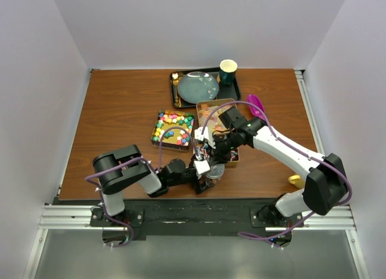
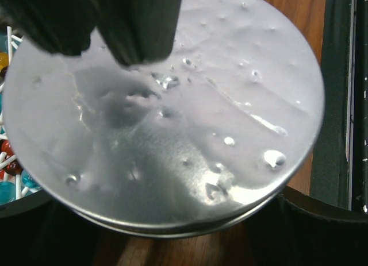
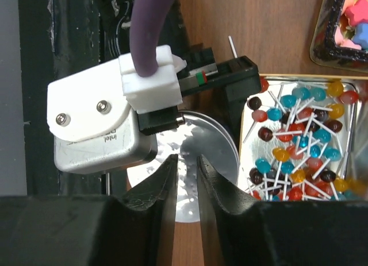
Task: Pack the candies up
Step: Close the bottle lid on the packing bottle.
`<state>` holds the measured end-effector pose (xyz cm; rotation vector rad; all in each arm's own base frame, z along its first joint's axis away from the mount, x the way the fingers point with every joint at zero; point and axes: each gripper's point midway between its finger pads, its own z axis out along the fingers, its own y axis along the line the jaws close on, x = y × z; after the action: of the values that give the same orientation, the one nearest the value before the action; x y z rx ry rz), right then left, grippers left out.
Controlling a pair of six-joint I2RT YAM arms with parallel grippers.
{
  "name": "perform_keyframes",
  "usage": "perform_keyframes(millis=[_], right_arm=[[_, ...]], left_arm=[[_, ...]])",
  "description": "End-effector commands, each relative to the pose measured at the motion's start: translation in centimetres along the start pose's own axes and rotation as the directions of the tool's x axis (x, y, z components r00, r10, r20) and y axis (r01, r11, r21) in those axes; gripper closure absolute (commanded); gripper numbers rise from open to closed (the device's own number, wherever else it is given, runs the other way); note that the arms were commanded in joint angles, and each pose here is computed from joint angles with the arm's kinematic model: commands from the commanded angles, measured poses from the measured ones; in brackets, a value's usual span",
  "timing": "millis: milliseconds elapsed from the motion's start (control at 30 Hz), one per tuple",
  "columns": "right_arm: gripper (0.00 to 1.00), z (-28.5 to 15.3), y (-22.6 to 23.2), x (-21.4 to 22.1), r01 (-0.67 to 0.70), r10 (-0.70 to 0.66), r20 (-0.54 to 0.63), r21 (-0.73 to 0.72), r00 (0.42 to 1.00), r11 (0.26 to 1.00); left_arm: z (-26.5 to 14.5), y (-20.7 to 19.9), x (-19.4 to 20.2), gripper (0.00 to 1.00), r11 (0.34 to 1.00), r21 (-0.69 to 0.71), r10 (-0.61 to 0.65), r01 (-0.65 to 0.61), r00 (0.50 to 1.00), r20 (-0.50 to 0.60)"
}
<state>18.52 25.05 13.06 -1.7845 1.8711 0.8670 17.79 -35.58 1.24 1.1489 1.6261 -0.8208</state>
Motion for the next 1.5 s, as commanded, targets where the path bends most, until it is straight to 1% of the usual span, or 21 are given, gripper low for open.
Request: perform_keyframes(millis=[0,200,300,367,467,533,700,867,900,967,1000,1100,1200,1267,1300,1367,1433,1467], right_arm=[[0.79,1.8,0.6,0.0,-0.014,0.017,0.04,-0.072,0.999,0.997],[0.83,4.0,0.4,2.6,-0.009,0.007,-0.019,-0.08,1.0,0.997],[0.84,4.6,0.1,2.5,-0.003,0.001,-0.012,-0.088,1.0,0.996],[0.85,4.5,0.5,2.7,0.015,-0.018,-0.025,-0.1,1.0,0.995],[0.93,3.7,1.1,3.9,0.01,-0.018,-0.077,-0.093,0.997,0.996],[0.94,3.1,1.6,5.3,0.008,-0.018,-0.119,-0.083,0.993,0.996],[0.98,1.8,2.0,6.6,0.004,-0.011,-0.154,-0.045,0.988,0.999],[0.98,1.2,3.1,7.6,0.003,-0.014,-0.177,-0.061,0.984,0.998],[0.98,1.1,3.4,7.6,0.002,-0.015,-0.176,-0.072,0.984,0.997],[0.97,0.9,4.3,7.6,-0.002,-0.015,-0.173,-0.101,0.985,0.995],[0.98,1.0,4.9,7.7,-0.005,-0.016,-0.175,-0.121,0.984,0.993],[0.98,1.8,5.9,8.1,0.011,-0.041,-0.196,-0.155,0.98,0.988],[1.0,2.3,5.8,7.1,0.024,-0.051,-0.175,-0.153,0.983,0.988],[1.0,1.6,4.8,6.3,-0.033,0.014,-0.151,-0.118,0.988,0.992],[1.0,0.7,3.8,4.8,-0.032,0.022,-0.114,-0.092,0.993,0.995],[1.0,-1.3,2.4,4.1,-0.105,0.101,-0.077,-0.053,0.992,0.993],[1.0,-3.7,1.6,2.6,-0.102,0.101,-0.048,-0.032,0.994,0.994],[0.97,-5.1,0.7,1.6,-0.088,0.088,-0.023,-0.006,0.996,0.996]], left_arm=[[-2.3,0.3,8.3,0.18,0.998,-0.052,-0.049,0.035,0.956,-0.291],[-2.2,0.8,8.2,0.25,0.997,-0.074,-0.024,0.003,0.957,-0.289],[-2.1,0.8,8.3,0.31,0.997,-0.073,-0.02,-0.002,0.953,-0.301],[-2.1,0.6,8.4,0.35,0.998,-0.069,-0.025,0.005,0.953,-0.303],[-2.1,0.5,8.4,0.41,0.998,-0.062,-0.026,0.008,0.953,-0.303],[-2.1,0.2,8.5,0.44,0.999,-0.049,-0.027,0.013,0.953,-0.303],[-2.0,0.1,8.4,0.48,0.999,-0.047,-0.034,0.021,0.953,-0.302],[-2.0,0.0,8.6,0.55,0.999,-0.042,-0.041,0.029,0.951,-0.306],[-2.0,0.0,8.7,0.62,0.999,-0.041,-0.043,0.032,0.95,-0.308],[-1.9,-0.1,8.8,0.71,0.999,-0.04,-0.044,0.033,0.949,-0.313],[-1.9,-0.2,8.7,0.81,0.999,-0.034,-0.046,0.038,0.949,-0.311],[-1.7,-0.2,8.7,1.0,0.999,-0.033,-0.052,0.044,0.951,-0.306],[-1.9,-0.2,8.9,1.0,0.998,-0.037,-0.055,0.045,0.948,-0.313],[-1.9,-0.2,8.7,1.0,0.998,-0.037,-0.052,0.043,0.95,-0.308],[-1.9,-0.2,8.7,1.0,0.998,-0.035,-0.051,0.042,0.95,-0.308],[-1.9,-0.2,8.8,1.0,0.998,-0.036,-0.051,0.042,0.949,-0.311],[-1.9,-0.4,8.9,1.0,0.999,-0.027,-0.052,0.046,0.949,-0.311],[-1.8,-0.4,8.9,1.0,0.999,-0.024,-0.053,0.048,0.949,-0.311]])
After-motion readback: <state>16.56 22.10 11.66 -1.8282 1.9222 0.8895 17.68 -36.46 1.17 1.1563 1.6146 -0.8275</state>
